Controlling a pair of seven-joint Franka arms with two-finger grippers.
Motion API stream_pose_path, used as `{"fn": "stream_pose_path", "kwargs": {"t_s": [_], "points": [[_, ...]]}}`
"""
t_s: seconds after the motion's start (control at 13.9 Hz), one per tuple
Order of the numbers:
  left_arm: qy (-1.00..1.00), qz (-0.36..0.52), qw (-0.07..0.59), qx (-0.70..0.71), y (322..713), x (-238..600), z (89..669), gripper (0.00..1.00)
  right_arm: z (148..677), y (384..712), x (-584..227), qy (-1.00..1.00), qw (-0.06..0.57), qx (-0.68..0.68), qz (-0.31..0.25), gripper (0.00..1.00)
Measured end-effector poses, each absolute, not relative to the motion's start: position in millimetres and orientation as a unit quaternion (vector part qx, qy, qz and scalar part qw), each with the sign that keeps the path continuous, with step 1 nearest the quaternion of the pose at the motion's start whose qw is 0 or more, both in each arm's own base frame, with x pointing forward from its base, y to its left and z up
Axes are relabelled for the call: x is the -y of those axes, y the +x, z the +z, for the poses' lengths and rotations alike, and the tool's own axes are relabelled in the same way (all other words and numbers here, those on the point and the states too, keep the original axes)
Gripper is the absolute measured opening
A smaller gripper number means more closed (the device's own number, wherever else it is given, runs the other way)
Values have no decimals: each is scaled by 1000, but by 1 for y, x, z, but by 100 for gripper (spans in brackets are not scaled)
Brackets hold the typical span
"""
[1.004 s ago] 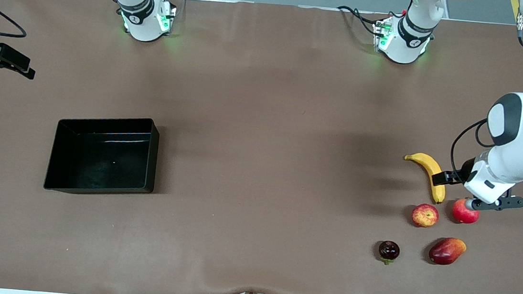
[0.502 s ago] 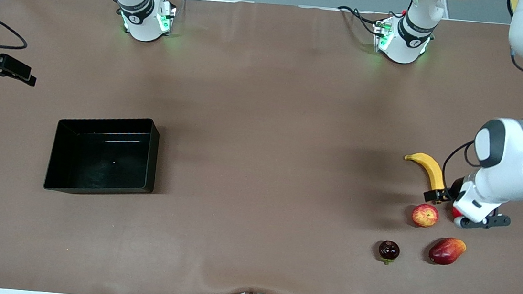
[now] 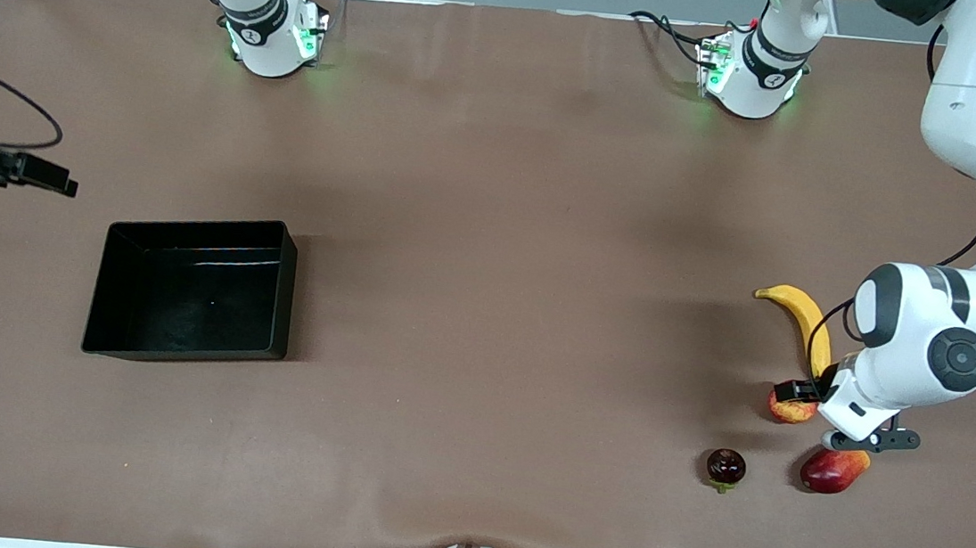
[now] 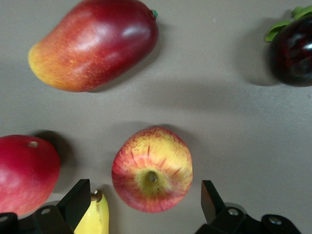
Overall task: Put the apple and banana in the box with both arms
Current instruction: 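Close the left gripper on the apple while the right gripper reaches the box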
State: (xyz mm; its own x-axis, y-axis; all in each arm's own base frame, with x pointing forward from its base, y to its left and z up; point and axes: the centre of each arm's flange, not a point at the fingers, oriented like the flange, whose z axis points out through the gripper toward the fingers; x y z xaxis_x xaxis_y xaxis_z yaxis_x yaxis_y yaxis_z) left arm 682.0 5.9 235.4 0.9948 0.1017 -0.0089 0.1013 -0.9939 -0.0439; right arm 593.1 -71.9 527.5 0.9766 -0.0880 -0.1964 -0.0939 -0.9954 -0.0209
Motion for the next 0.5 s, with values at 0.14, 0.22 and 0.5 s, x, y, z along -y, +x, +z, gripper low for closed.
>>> {"fn": "stream_pose_path", "kwargs": {"t_s": [0.14,0.22,0.5], "points": [[-998,8,21,51,682,-6,228,100,499,603,82,-992,15,-53,115,100],[-998,6,21,51,683,-6,226,100,484,608,83,-991,14,-55,120,100],[-999,-1,19,51,684,-6,218,100,426,632,88,-991,2,-43,124,100]]}}
